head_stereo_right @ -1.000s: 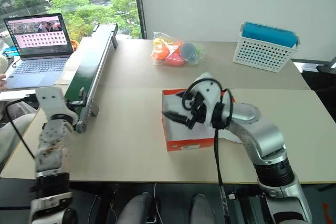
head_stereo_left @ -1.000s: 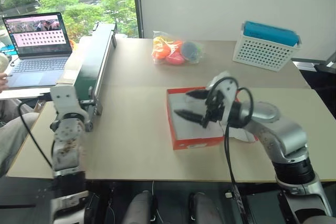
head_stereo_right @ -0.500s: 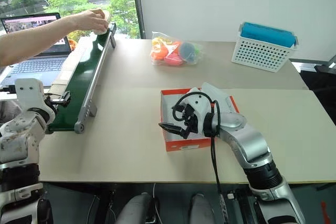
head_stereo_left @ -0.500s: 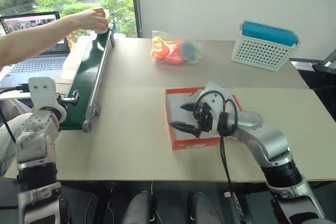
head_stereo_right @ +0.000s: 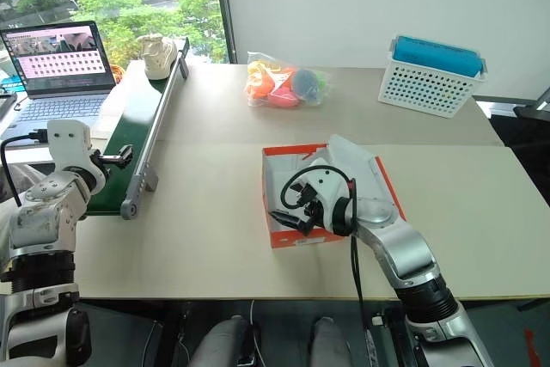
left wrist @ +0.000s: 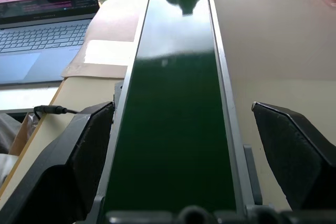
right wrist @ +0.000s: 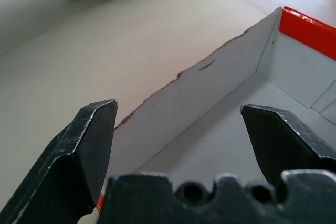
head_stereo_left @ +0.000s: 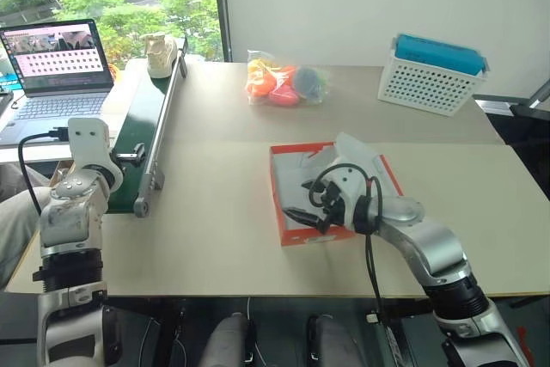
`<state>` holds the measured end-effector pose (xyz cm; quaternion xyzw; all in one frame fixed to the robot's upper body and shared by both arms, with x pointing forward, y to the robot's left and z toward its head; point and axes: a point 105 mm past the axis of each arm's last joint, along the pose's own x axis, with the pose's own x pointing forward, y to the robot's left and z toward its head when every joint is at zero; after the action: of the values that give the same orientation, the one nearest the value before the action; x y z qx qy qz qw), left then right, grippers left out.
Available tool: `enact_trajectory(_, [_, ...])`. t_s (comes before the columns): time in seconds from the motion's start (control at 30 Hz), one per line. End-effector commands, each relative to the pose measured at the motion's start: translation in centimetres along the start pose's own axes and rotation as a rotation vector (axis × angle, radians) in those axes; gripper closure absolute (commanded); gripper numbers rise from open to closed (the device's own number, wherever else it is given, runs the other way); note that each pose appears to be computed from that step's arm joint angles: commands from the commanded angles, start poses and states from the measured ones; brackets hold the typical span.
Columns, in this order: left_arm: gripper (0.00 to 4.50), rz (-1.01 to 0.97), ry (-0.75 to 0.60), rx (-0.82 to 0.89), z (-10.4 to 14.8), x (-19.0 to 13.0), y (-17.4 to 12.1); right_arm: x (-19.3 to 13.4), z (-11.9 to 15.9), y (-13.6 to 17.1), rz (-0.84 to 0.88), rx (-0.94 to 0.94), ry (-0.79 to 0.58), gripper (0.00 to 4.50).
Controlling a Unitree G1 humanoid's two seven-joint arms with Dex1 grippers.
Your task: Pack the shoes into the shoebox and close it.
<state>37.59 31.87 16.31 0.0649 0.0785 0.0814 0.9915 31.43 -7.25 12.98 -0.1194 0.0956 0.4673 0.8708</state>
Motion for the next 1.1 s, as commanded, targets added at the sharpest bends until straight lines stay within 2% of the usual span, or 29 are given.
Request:
enact_trajectory(0.03, [0.0, 0.018, -0.02, 0.037, 0.2, 0.0, 0.5, -0.5, 1.4, -0.2, -0.033, -0.044, -0.057, 0.07])
enact_trajectory(1.1, [0.0, 0.001, 0.011, 0.021, -1.1, 0.5, -0.2, -0.5, 0.8, 0.3, -0.019, -0.037, -0.043, 0.07])
